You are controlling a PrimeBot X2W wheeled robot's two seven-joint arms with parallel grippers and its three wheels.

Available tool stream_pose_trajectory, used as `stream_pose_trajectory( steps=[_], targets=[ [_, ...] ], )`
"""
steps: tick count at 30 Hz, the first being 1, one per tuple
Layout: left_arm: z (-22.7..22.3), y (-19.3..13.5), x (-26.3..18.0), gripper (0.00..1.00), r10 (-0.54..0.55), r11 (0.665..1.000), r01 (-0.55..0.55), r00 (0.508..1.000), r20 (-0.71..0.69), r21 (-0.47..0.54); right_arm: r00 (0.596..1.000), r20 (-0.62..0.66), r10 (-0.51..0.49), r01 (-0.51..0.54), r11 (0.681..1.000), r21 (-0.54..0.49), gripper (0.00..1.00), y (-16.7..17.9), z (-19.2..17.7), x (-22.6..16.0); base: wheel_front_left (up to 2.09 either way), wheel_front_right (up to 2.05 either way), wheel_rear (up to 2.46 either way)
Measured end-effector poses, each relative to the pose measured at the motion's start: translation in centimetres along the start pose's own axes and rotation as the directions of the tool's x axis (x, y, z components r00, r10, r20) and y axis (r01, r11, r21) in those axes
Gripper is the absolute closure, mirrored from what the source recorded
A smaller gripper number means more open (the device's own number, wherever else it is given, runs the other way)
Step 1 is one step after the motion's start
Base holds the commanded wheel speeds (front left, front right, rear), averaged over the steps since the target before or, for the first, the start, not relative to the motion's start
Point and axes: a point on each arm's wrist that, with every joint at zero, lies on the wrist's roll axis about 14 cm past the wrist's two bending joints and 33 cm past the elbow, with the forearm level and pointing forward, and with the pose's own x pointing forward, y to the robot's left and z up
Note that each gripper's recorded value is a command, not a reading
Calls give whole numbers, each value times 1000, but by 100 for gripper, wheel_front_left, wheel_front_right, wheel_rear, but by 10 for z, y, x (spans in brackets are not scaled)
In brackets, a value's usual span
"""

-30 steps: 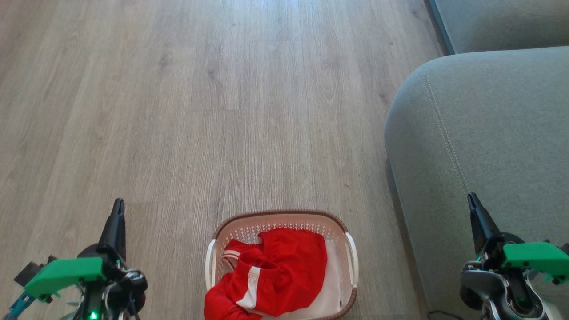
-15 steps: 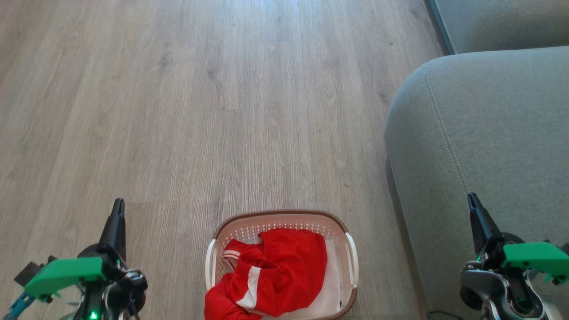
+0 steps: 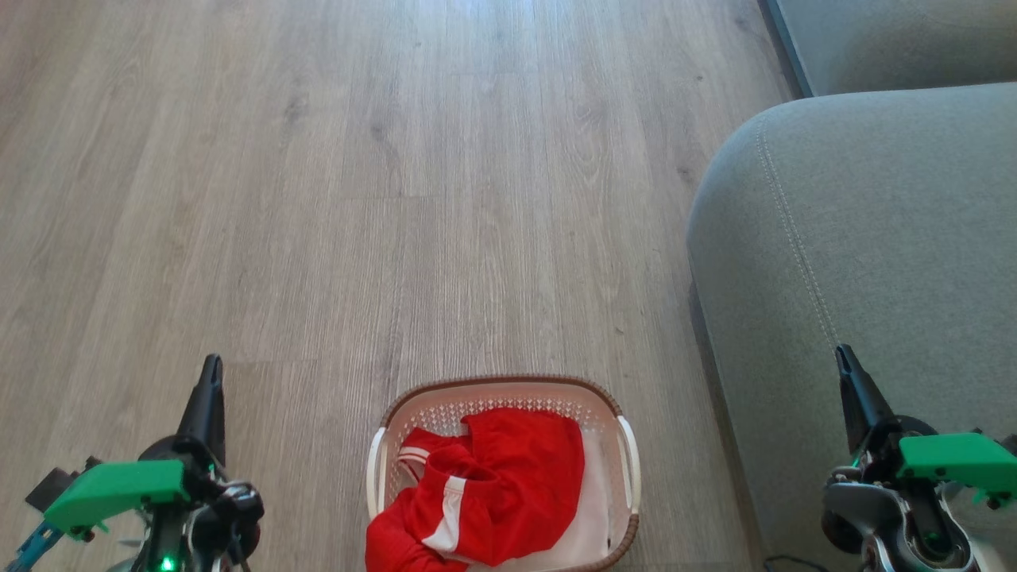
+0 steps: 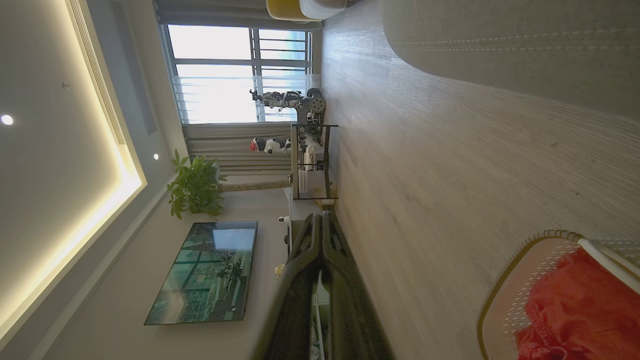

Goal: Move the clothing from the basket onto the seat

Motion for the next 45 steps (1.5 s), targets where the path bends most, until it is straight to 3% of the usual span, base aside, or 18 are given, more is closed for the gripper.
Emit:
stream_pose_trajectory(
  steps=[44, 45],
  targets=[
    [0, 0, 0, 100, 0, 1000, 0, 1000, 0, 0, 1000, 0, 0, 0, 1000, 0, 100, 0, 0, 0, 0, 0, 0],
    [0, 3, -1, 0, 9, 1000, -9, 1000, 0, -1, 1000, -1, -10, 10, 1000, 1, 0, -3, 0, -1, 0, 0, 0]
  ],
)
